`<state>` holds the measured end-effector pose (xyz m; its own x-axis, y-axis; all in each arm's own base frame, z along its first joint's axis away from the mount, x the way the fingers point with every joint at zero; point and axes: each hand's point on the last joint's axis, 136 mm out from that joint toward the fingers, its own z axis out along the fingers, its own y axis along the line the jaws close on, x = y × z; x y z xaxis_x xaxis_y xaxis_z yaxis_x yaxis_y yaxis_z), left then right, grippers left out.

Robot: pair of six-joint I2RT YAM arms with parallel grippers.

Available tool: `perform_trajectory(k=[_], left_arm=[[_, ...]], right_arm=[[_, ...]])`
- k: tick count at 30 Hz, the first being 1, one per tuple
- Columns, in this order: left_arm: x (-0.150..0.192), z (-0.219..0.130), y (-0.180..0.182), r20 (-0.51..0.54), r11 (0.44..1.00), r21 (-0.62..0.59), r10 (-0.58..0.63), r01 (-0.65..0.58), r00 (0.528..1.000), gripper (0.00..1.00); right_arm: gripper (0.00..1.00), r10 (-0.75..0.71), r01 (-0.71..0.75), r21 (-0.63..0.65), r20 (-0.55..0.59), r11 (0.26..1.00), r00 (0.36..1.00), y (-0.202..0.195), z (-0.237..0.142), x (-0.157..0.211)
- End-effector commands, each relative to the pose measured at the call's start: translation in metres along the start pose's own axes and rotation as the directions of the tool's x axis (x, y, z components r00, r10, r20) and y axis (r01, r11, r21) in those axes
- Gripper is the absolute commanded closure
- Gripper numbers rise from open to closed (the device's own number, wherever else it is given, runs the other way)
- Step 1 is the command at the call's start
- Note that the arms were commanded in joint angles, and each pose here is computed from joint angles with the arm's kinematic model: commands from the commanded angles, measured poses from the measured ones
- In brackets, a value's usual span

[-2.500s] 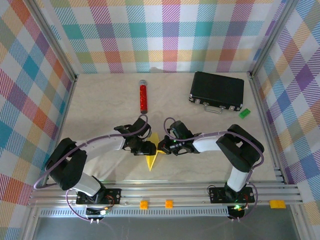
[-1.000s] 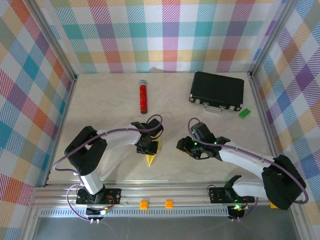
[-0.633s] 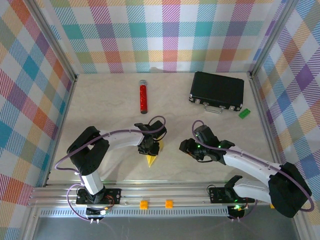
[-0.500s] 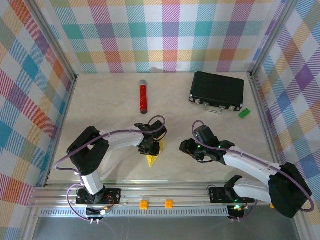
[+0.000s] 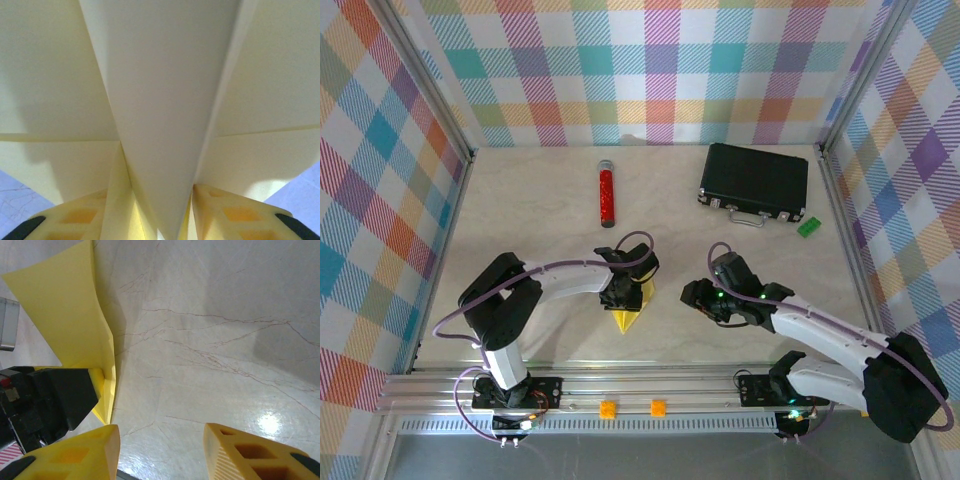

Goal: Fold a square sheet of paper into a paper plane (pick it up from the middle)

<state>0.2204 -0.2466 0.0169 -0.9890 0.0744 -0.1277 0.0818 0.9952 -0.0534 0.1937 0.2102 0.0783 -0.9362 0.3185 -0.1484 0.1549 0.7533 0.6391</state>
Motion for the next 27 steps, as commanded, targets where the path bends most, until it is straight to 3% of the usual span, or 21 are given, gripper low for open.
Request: perform_trajectory(k=[1,15,17,19,22,25,27], left_arm=[[0.011,0.005,0.015,-0.039,0.995,-0.101,-0.032,0.028,0.999,0.59],[-0.003,-0.036,-0.007,0.059,0.991,-0.011,-0.135,0.136,0.989,0.45],[-0.005,-0.047,-0.011,0.077,0.989,0.02,-0.145,0.144,0.986,0.3],[-0.007,-0.059,-0.014,0.098,0.988,0.044,-0.149,0.146,0.984,0.28],[-0.012,-0.083,-0.009,0.163,0.986,0.066,-0.162,0.154,0.973,0.27],[-0.026,-0.11,0.01,0.304,0.99,0.048,-0.14,0.131,0.942,0.25],[-0.038,-0.127,0.037,0.417,0.992,-0.015,-0.106,0.124,0.903,0.14]], right_arm=[[0.52,-0.008,0.007,0.019,0.01,1.0,1.0,-0.005,-0.004,-0.001],[0.51,-0.071,0.069,0.052,0.057,0.996,0.996,-0.004,-0.027,-0.016],[0.48,-0.088,0.082,0.076,0.081,0.994,0.993,-0.007,-0.034,-0.022],[0.46,-0.113,0.102,0.104,0.111,0.989,0.987,-0.01,-0.043,-0.029],[0.39,-0.165,0.13,0.19,0.179,0.973,0.97,-0.02,-0.063,-0.044],[0.32,-0.262,0.18,0.309,0.25,0.934,0.932,-0.033,-0.085,-0.065],[0.28,-0.371,0.229,0.427,0.285,0.875,0.884,-0.043,-0.102,-0.086]])
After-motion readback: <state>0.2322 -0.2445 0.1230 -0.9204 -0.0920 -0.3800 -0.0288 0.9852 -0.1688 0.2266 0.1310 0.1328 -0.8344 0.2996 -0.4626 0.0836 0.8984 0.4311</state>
